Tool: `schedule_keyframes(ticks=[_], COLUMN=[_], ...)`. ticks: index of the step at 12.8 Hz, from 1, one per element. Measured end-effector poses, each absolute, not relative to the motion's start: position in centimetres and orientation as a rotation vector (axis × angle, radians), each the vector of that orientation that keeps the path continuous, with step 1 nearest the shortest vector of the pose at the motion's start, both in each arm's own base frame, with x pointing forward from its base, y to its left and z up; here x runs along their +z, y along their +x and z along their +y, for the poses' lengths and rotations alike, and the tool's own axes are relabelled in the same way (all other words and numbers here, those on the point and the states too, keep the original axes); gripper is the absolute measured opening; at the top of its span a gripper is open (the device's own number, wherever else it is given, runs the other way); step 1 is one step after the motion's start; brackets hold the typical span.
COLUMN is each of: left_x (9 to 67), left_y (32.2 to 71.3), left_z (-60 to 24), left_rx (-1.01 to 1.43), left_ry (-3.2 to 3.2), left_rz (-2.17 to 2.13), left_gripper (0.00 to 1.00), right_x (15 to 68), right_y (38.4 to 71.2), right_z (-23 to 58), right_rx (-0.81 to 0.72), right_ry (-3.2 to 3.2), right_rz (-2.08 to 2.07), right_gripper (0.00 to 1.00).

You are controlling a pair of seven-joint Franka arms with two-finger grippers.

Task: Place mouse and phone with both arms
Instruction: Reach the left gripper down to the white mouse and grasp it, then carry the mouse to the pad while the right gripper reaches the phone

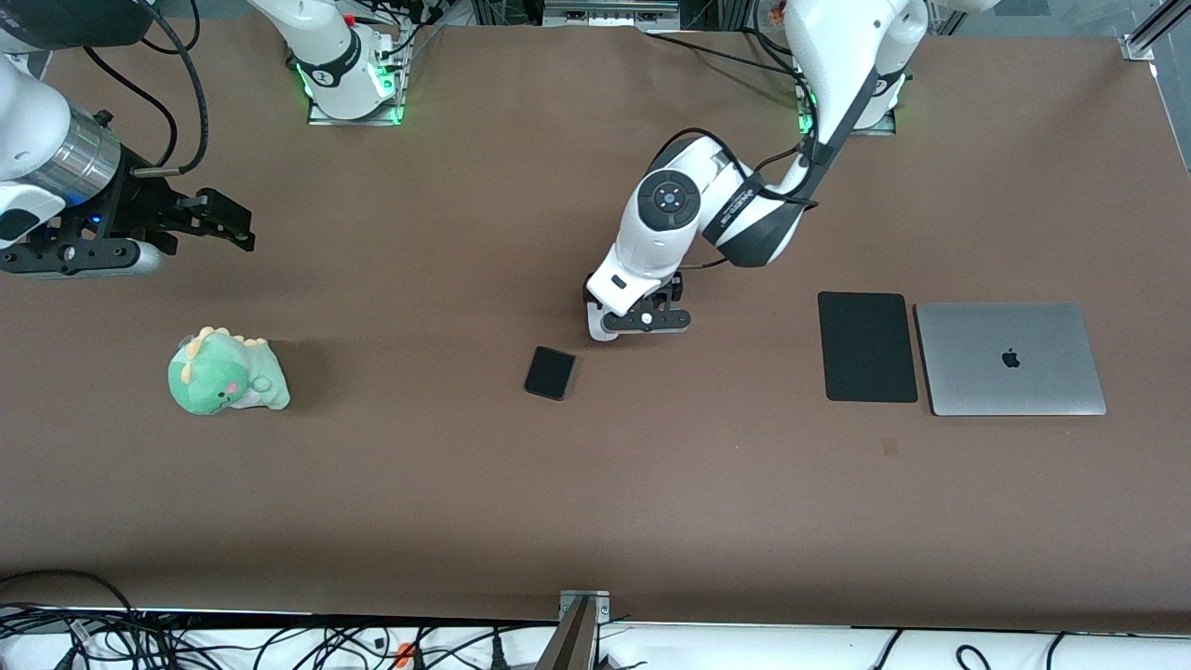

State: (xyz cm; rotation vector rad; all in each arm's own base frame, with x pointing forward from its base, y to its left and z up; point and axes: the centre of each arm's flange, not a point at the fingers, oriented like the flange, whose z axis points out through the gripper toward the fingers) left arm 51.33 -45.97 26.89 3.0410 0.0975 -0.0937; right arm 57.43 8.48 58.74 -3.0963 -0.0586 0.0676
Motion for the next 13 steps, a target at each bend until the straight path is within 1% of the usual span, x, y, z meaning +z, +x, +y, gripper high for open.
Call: schedule_keyframes(ticks=[3, 6, 9, 10, 11, 12, 13], left_x=[23.3, 18.4, 17.5, 17.6, 17.7, 17.8, 17.8], left_y=[49.3, 48.4, 47.8, 47.7, 47.7, 47.8, 48.0], left_z=[-49.1, -49.8, -50.3, -50.5, -50.6, -50.5, -50.4], left_rx=[0.013, 0.051, 0.047, 0.050, 0.052, 0.054, 0.057], left_ry=[3.041, 3.050, 3.053, 3.051, 3.049, 3.050, 3.051], left_rz=[-0.047, -0.127, -0.152, -0.156, -0.157, -0.155, -0.151], left_gripper=[1.00, 1.00, 1.00, 0.91, 0.91, 0.84, 0.72], right_x=[58.5, 58.0, 57.6, 57.5, 57.4, 57.4, 57.4], right_y=[57.5, 57.6, 57.7, 57.7, 57.8, 57.8, 57.8], right_z=[8.5, 8.5, 8.6, 8.7, 8.9, 9.1, 9.2], right_rx=[0.074, 0.074, 0.073, 0.073, 0.071, 0.069, 0.068], right_ry=[-3.096, -3.096, -3.096, -3.096, -3.096, -3.096, -3.096], right_rz=[-0.059, -0.059, -0.059, -0.062, -0.066, -0.072, -0.075], right_gripper=[1.00, 1.00, 1.00, 1.00, 1.00, 1.00, 1.00])
